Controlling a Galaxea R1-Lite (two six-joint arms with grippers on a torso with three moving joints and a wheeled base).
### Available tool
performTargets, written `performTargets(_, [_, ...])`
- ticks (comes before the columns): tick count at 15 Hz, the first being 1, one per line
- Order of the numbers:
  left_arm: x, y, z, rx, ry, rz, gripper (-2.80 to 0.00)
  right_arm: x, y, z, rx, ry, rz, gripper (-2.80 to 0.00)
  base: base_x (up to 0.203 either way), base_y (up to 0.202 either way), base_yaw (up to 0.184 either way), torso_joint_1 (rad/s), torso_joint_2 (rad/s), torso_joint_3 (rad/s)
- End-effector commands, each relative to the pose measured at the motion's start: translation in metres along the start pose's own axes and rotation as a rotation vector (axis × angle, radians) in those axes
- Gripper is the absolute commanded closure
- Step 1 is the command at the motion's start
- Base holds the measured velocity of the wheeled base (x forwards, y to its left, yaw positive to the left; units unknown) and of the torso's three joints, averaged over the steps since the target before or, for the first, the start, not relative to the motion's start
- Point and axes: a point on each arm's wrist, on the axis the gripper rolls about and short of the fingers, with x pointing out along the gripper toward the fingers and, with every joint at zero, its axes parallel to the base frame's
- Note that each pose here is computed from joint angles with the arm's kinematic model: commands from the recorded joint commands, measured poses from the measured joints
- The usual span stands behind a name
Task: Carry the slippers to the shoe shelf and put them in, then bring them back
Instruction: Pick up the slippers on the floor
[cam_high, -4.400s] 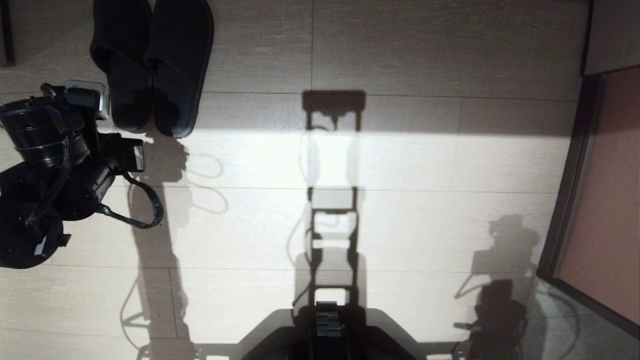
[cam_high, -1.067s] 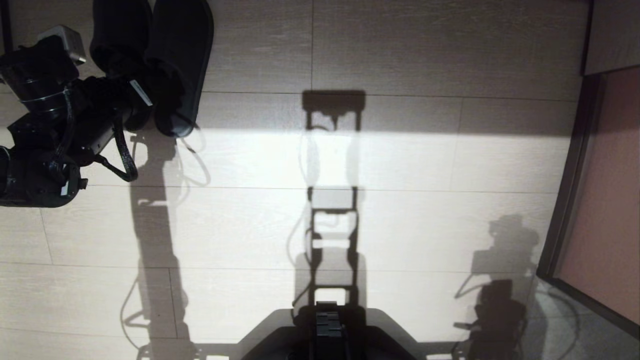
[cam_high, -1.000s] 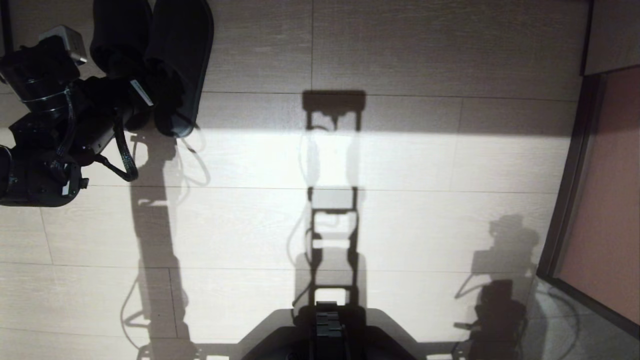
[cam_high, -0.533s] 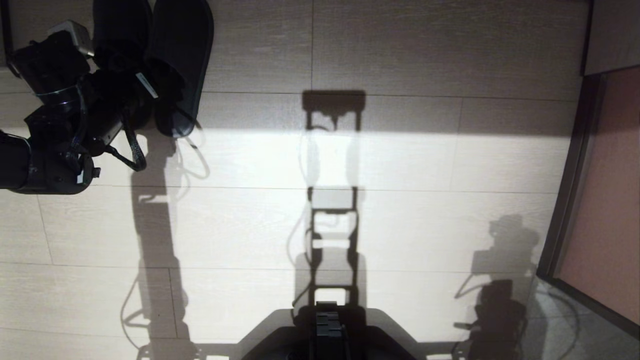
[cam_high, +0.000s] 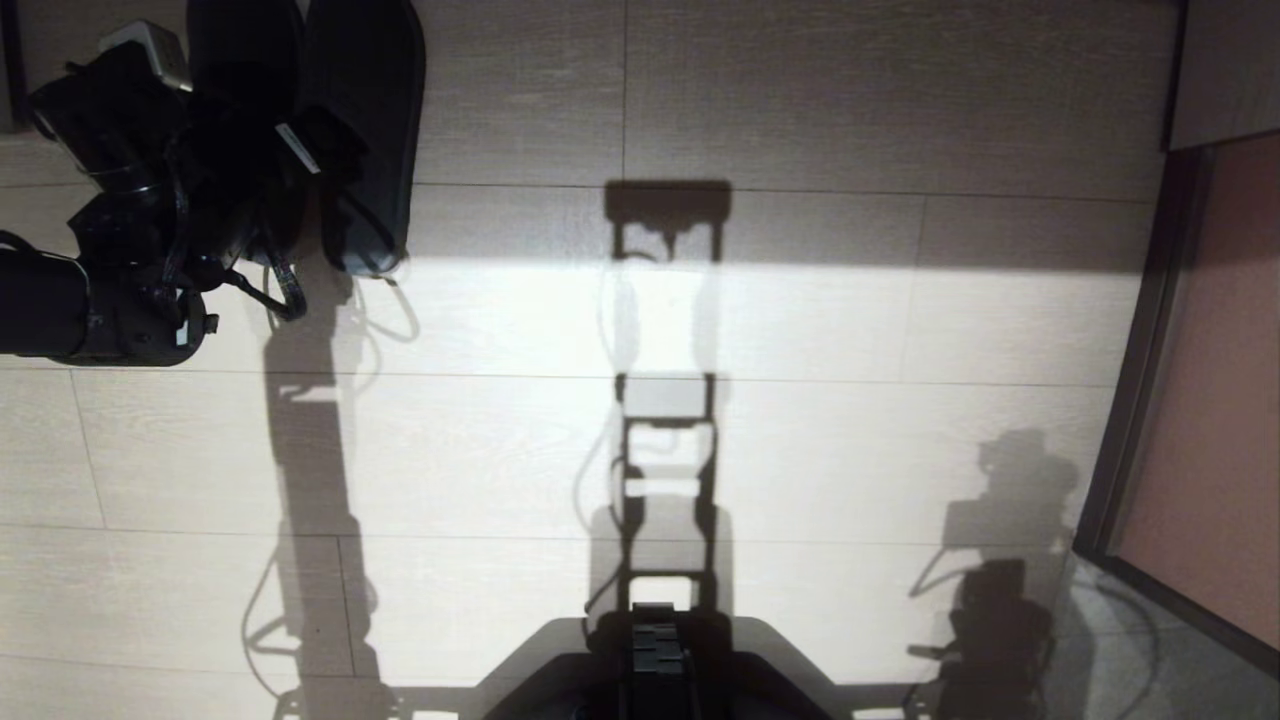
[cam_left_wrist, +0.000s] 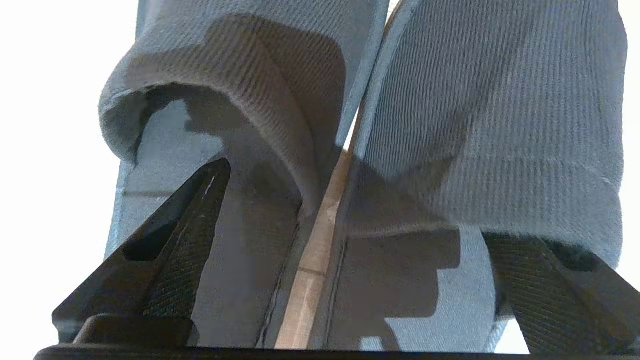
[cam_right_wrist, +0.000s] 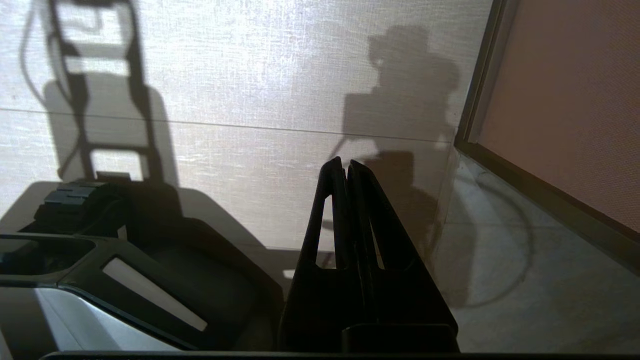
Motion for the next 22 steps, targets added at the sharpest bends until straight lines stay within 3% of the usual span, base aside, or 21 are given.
performTargets(1, [0.003,0.000,-0.004,-0.002,-0.003,-0.002,-2.80,0.000,0.000,0.000,0.000,-0.001,0.000,0.00,0.000,0.000,0.000,0.000,0.00,0.000])
performTargets(22, [0.021,-0.005,-0.004,-0.001,-0.063,-0.024,-2.80,0.000,0.000,0.000,0.000,-0.001,0.002,0.00,0.000,0.000,0.000,0.000,0.00,0.000])
